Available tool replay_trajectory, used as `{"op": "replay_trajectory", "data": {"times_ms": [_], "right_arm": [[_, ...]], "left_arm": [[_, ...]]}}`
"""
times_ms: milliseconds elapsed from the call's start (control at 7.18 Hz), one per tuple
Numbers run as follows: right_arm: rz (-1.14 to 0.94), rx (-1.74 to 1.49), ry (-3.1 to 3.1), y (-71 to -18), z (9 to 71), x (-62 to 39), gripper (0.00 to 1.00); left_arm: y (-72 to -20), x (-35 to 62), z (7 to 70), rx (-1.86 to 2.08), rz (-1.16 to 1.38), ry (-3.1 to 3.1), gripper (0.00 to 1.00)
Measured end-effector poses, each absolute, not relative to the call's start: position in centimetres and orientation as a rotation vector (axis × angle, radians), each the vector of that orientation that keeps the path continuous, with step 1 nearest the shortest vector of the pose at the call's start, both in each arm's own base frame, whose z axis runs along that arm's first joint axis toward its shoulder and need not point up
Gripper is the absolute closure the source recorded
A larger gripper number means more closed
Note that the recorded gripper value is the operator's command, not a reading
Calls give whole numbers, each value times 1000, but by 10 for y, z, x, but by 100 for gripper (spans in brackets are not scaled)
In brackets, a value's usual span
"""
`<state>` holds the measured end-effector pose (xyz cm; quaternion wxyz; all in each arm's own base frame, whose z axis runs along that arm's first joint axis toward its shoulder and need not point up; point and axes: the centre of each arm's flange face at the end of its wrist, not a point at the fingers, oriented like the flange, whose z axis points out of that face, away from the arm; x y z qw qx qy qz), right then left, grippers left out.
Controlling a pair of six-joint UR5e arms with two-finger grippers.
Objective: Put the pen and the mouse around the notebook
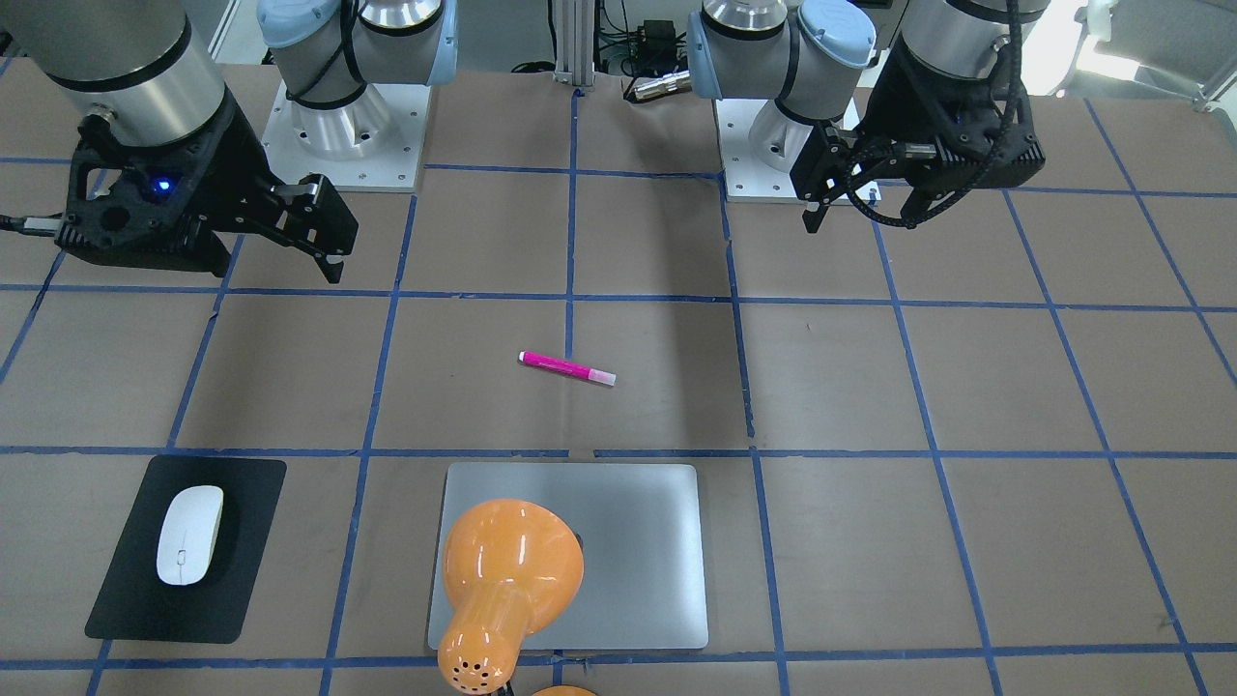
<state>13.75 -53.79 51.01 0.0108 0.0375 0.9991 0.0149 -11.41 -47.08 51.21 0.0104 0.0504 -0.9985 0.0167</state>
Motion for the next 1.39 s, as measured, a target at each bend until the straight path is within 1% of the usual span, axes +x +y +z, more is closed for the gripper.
{"op": "replay_trajectory", "data": {"times_ms": [1392], "right_arm": [[23,134,3112,-537,516,132,0]], "left_arm": [[-470,-114,511,155,48,-3117,0]]}}
